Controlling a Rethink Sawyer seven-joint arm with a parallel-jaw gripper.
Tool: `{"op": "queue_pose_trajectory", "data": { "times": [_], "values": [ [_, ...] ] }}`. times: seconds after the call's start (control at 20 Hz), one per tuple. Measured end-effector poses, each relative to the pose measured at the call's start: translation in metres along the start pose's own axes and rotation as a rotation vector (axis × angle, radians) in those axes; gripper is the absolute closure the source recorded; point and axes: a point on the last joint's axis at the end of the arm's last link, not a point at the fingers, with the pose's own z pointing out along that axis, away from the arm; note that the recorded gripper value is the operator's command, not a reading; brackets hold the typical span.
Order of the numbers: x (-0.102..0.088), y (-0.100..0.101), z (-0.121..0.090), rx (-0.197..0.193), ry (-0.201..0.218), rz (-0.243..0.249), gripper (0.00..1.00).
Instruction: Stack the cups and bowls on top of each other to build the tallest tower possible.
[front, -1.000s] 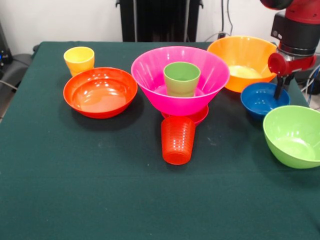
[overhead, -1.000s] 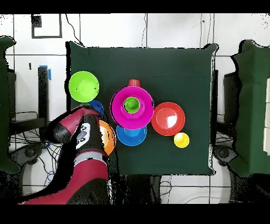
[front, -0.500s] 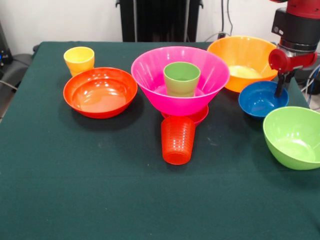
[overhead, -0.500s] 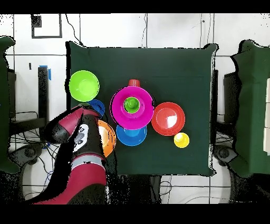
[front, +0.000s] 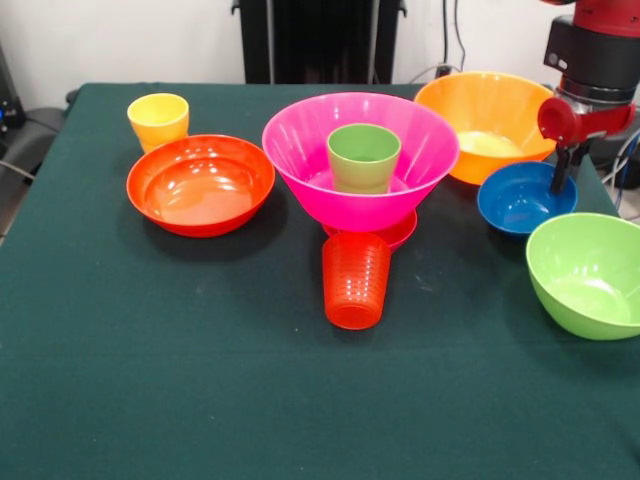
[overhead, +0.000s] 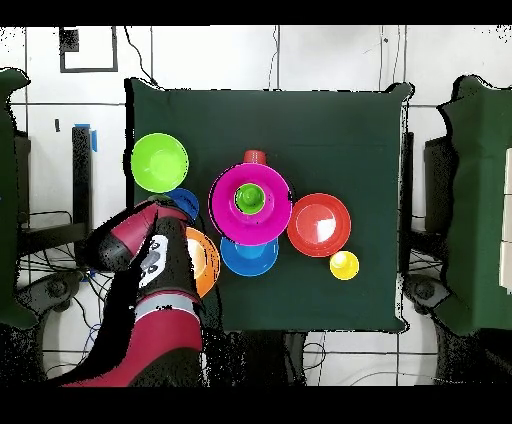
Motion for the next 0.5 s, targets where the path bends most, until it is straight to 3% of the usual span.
{"op": "queue_pose_trajectory", "data": {
  "times": [0.5],
  "values": [
    [-0.0042,-0.0078,-0.0053,-0.006,0.019,0.034,1.00]
  ]
}}
